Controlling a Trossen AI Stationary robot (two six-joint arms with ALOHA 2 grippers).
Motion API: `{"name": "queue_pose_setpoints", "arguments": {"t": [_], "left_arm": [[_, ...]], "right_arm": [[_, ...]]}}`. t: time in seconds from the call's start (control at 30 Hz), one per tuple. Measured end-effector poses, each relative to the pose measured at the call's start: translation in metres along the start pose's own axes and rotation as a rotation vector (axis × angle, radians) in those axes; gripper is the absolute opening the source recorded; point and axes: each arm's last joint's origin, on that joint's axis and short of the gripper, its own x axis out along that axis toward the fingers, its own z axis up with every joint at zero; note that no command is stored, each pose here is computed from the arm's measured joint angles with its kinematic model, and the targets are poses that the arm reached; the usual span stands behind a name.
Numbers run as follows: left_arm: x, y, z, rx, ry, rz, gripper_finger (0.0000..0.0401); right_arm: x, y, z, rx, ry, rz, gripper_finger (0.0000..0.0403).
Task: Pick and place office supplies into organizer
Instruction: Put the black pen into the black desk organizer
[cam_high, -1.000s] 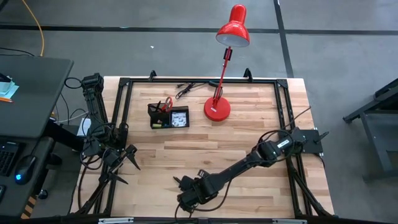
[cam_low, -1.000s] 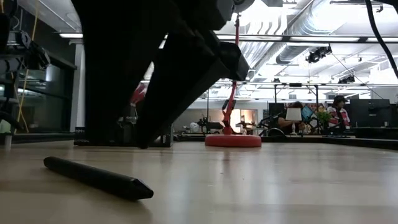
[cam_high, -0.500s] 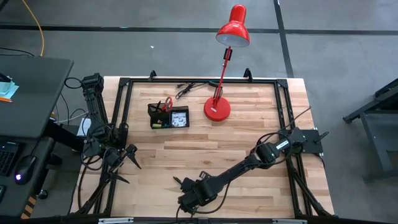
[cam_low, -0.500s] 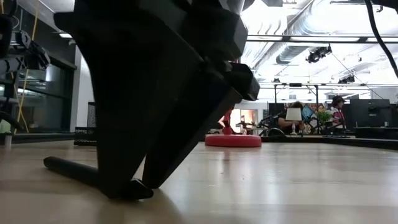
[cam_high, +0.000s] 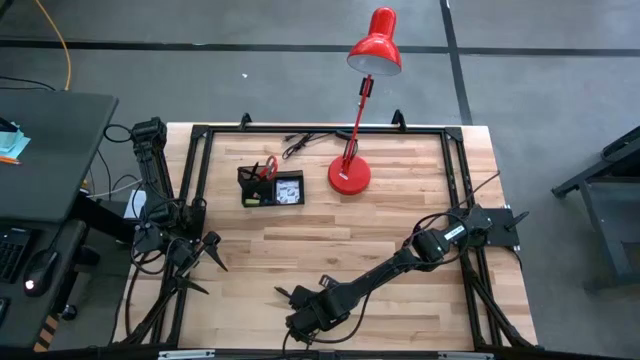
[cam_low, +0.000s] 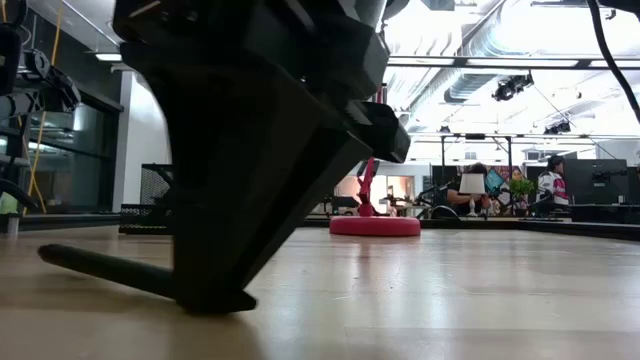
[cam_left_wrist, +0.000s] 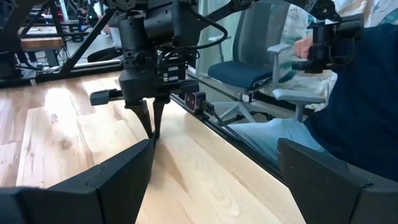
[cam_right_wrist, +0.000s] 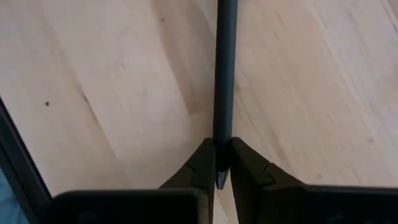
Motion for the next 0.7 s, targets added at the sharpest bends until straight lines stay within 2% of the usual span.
{"name": "queue_pose_setpoints", "arguments": {"t": [0.3,0.57,0.7], "left_arm": [[0.000,0.000,-0.001,-0.005,0.007,-0.011,0.0326],[0.000,-0.001,-0.001,-0.018,0.008,-0.023,0.0326],[0.000,0.002,0.000,-0.058,-0.005,0.056,0.0326]], "right_arm": [[-0.001,0.003,0.003,-0.028,-0.061,0.001,0.0007],[0.001,0.003,0.013,-0.080,-0.186,-0.023,0.0010],[0.000,0.005,0.019,-0.116,-0.266,-0.028,0.0008]]}}
